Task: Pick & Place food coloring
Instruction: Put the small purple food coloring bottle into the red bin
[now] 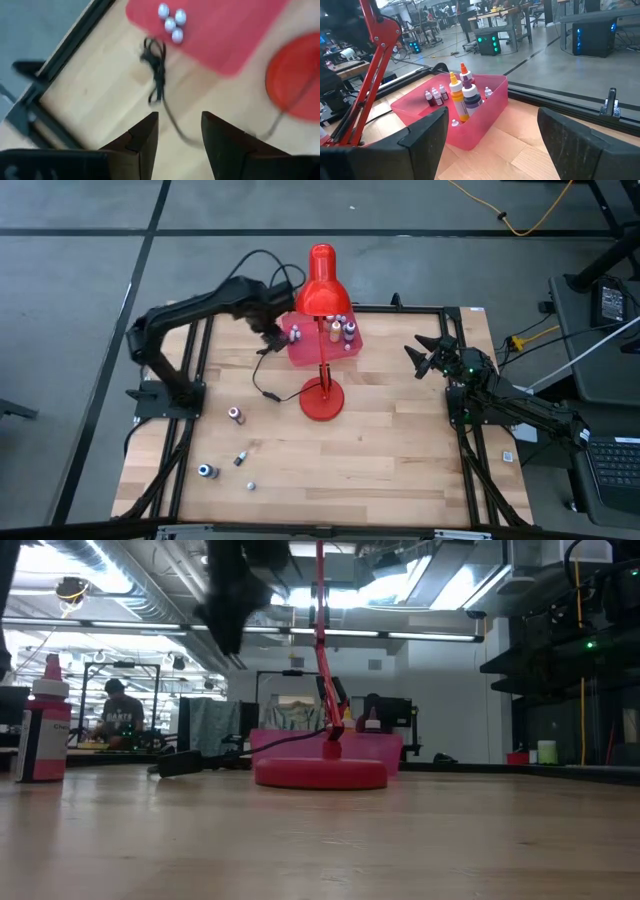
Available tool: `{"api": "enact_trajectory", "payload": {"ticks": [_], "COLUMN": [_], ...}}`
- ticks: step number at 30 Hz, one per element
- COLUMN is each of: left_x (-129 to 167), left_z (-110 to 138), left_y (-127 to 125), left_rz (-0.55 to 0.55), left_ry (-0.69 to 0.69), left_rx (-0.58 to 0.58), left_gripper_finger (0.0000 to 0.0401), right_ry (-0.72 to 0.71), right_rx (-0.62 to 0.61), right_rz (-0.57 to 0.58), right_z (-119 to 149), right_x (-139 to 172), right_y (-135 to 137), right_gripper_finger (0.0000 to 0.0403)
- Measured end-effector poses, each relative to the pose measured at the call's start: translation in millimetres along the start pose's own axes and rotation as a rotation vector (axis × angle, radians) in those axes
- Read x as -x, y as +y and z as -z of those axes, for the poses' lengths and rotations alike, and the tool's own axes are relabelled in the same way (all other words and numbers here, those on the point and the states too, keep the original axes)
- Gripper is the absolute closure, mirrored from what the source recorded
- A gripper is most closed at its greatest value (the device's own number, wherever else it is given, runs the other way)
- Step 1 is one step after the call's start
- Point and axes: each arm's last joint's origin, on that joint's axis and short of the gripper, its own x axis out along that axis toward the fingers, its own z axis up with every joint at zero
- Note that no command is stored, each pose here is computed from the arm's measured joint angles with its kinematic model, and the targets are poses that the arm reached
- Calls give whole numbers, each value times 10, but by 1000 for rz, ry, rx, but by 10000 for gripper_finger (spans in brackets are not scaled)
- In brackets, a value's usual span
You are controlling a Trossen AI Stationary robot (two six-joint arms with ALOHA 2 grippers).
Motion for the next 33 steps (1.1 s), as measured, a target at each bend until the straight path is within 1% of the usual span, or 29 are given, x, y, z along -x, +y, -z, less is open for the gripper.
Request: {"api": "enact_trajectory", "payload": {"ticks": [3,6,9,12,15,18,24,26,29,33], "left_x": [233,400,526,588,577,514,305,215,116,24], "left_z": [260,503,681,829,937,1033,1189,1230,1297,1408], "left_y": [-83,-179,-319,-477,-642,-834,-1288,-1453,-1694,-2008], "left_rz": [-5,8,96,179,215,230,178,168,190,238], "left_ry": [29,80,68,111,159,234,353,374,378,353], "left_rx": [-22,-51,-82,-111,-144,-150,-163,-146,-103,-6], "left_gripper_finger": [258,258,258,258,258,258,258,258,258,258], "right_ry": [0,0,0,0,0,0,0,0,0,0], "right_rx": [-1,-1,0,-1,-1,0,0,-1,0,0], "right_rz": [0,0,0,0,0,-1,0,0,0,0], "right_z": [0,0,0,0,0,0,0,0,0,0], "right_x": [0,0,0,0,0,0,0,0,0,0], "right_y": [0,0,0,0,0,0,0,0,0,0], "right_gripper_finger": [97,97,97,97,97,97,97,97,97,97]}}
